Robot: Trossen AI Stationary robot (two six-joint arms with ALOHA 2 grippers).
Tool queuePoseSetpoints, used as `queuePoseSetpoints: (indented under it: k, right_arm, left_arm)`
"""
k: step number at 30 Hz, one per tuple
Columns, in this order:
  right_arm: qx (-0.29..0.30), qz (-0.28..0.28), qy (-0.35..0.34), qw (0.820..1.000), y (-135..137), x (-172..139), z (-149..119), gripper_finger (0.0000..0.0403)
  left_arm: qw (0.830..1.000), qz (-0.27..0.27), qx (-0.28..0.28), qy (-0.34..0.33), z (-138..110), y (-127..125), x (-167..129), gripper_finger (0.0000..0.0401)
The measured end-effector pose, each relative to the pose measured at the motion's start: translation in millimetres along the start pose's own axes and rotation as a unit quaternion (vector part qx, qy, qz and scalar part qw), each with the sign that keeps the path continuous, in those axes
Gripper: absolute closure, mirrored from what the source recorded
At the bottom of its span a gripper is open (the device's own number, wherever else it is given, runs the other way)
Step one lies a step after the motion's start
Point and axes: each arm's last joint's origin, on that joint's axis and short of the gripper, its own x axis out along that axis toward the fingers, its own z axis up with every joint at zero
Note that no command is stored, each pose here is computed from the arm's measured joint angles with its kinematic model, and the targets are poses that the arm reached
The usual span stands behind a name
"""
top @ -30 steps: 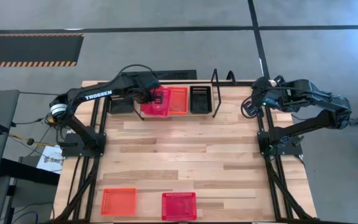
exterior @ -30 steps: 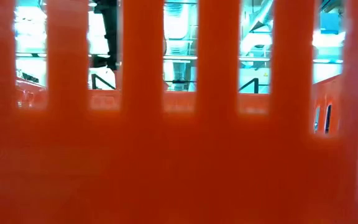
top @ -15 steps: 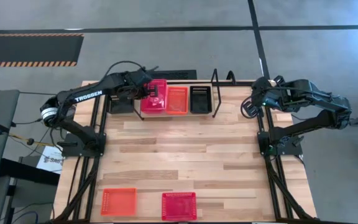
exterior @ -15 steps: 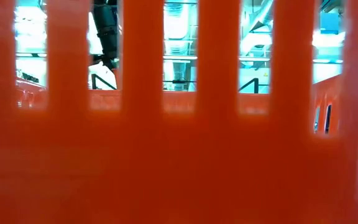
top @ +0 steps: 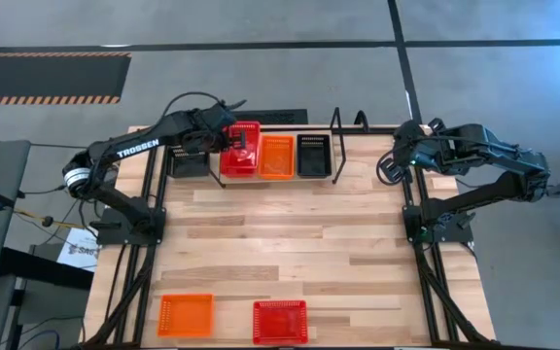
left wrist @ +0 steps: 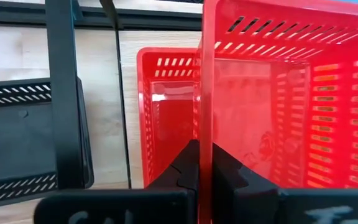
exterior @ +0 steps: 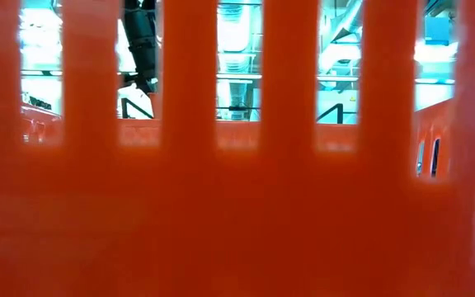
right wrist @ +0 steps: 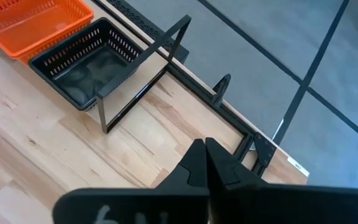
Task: Stack baskets on shelf by color
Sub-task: Stack the top red bin on top of the red bin on the shelf
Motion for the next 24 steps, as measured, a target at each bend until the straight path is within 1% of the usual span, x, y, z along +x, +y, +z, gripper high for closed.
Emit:
queuePoseSetpoints:
  k: [4, 6, 7, 9, 12, 15, 20, 24]
  right_arm:
    - [0.000, 0.005, 0.004, 1.000, 0, 0, 0, 0.0402]
    - [0.000, 0.008, 0.005, 1.000, 0, 0, 0, 0.0402]
    - [0.000, 0.008, 0.006, 1.000, 0, 0, 0, 0.0402]
    - [0.000, 0.009, 0.006, 1.000, 1, 0, 0, 0.0402]
    - [0.000, 0.009, 0.006, 1.000, 1, 0, 0, 0.0402]
    - [0.000, 0.009, 0.006, 1.000, 1, 0, 0, 0.0402]
    - [0.001, 0.009, 0.005, 1.000, 1, 0, 0, 0.0402]
    - [0.006, 0.013, 0.000, 1.000, 2, 0, 1, 0.0402]
  left_arm:
    - [1.000, 0.018, -0.001, 0.013, -8, 8, 10, 0.0401]
    - [0.999, 0.026, -0.019, 0.022, -16, 16, 16, 0.0401]
    - [0.999, 0.020, -0.029, 0.019, -19, 19, 18, 0.0401]
    - [0.998, -0.013, -0.053, 0.007, -22, 22, 21, 0.0401]
    - [0.997, -0.037, -0.070, -0.018, -23, 25, 22, 0.0401]
    - [0.997, -0.034, -0.069, -0.030, -22, 26, 20, 0.0401]
    - [0.998, -0.026, -0.059, -0.023, -22, 30, 20, 0.0401]
    - [0.998, -0.031, -0.056, -0.026, -21, 29, 20, 0.0401]
